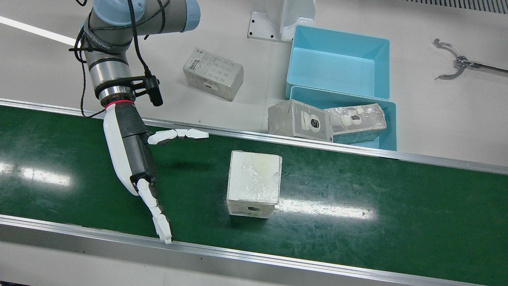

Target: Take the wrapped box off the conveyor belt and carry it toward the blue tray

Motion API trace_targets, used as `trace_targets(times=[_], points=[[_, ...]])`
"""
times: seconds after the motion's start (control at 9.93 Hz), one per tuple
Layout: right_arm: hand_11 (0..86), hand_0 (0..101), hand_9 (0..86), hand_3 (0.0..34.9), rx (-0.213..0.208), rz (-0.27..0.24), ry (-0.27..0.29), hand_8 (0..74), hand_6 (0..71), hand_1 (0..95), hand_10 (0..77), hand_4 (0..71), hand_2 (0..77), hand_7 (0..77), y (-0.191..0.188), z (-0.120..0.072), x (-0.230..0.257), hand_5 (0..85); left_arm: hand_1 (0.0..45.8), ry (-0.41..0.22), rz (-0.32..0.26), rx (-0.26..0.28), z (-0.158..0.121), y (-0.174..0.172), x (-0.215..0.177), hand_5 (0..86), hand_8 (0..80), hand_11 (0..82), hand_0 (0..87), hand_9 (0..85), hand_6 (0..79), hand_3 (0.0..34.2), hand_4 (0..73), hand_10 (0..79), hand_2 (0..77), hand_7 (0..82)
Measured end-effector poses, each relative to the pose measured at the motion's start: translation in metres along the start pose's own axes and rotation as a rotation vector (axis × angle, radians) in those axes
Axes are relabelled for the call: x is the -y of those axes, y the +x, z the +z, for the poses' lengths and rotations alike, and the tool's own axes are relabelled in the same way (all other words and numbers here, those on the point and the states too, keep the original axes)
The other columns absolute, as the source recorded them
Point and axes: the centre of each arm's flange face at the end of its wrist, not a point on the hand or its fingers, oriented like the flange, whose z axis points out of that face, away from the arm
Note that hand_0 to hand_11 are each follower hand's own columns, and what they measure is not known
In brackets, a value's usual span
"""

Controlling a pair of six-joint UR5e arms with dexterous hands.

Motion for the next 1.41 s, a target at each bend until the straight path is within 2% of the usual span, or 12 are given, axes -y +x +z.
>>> trace_targets(times=[1.01,1.31,1.41], points=[[2.2,47,3.3,0.0,-0.008,0.003,-0.006,2.7,0.0,15.3,1.1,4.9,15.8,0.5,0.012,0.007,0.004,4.4,0.0,0.0,0.0,0.0,0.0,0.0,0.0,1.1,0.0,0.0,0.0,0.0,0.0,0.0,0.0,0.0,0.5,0.5],[2.2,47,3.3,0.0,-0.01,0.006,-0.006,2.7,0.0,14.2,1.1,4.9,15.8,0.5,0.014,0.007,0.004,4.4,0.0,0.0,0.0,0.0,0.0,0.0,0.0,1.1,0.0,0.0,0.0,0.0,0.0,0.0,0.0,0.0,0.5,0.0],[3.3,45,3.3,0.0,-0.006,0.007,-0.006,2.7,0.0,10.9,1.1,4.9,15.3,0.5,0.013,0.007,0.004,5.5,0.0,0.0,0.0,0.0,0.0,0.0,0.0,1.1,0.0,0.0,0.0,0.0,0.0,0.0,0.0,0.0,0.5,0.0]])
